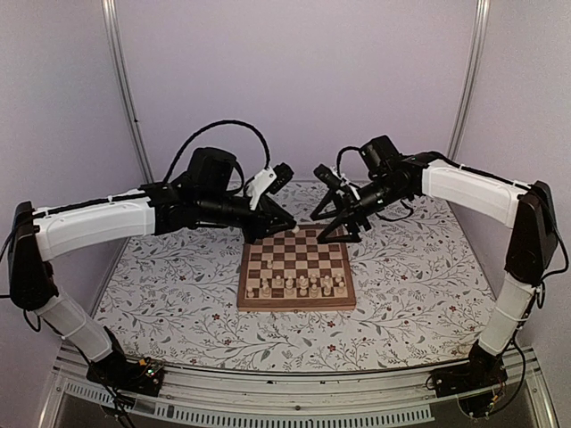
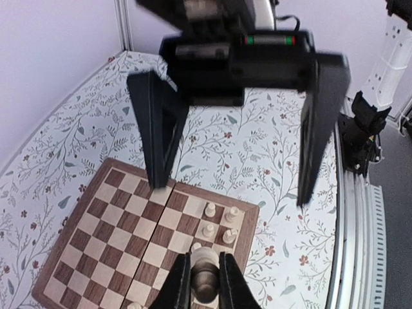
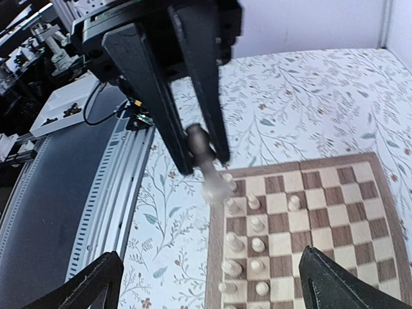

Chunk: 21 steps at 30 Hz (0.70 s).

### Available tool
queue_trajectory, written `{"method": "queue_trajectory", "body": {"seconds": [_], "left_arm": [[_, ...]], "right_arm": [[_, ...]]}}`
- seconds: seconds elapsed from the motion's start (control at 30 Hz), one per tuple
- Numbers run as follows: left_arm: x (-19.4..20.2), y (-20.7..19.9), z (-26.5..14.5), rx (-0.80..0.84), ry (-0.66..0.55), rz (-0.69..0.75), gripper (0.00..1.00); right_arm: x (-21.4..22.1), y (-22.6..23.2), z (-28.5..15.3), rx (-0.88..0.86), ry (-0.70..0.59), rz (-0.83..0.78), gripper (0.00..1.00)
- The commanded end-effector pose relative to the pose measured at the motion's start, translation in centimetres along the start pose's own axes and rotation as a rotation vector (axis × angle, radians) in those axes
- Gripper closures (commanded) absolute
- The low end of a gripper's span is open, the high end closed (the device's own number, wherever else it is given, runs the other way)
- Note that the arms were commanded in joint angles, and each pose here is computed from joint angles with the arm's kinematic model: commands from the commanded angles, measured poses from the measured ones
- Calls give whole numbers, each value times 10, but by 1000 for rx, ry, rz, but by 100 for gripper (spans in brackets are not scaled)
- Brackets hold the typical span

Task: Set up the chess pieces on the board
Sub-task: Place the chess piece on the chessboard.

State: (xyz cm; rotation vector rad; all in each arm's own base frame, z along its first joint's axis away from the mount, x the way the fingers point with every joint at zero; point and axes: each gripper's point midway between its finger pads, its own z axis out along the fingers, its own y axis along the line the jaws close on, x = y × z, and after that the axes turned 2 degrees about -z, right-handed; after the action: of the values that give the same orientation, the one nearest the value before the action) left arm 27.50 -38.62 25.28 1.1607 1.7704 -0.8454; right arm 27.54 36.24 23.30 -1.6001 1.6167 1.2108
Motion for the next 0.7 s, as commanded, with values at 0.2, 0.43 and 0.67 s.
{"method": "queue_trajectory", "body": {"seconds": [0.2, 0.43, 0.67], "left_arm": [[88, -7, 6, 2, 275, -49, 87], [138, -12, 20, 10, 437, -46, 87], [158, -15, 30, 19, 492, -33, 87]], "right_arm": [[37, -30, -82, 265, -28, 40, 1], [56, -36, -80, 318, 15, 44, 1], [66, -41, -77, 318, 34, 61, 1]]}}
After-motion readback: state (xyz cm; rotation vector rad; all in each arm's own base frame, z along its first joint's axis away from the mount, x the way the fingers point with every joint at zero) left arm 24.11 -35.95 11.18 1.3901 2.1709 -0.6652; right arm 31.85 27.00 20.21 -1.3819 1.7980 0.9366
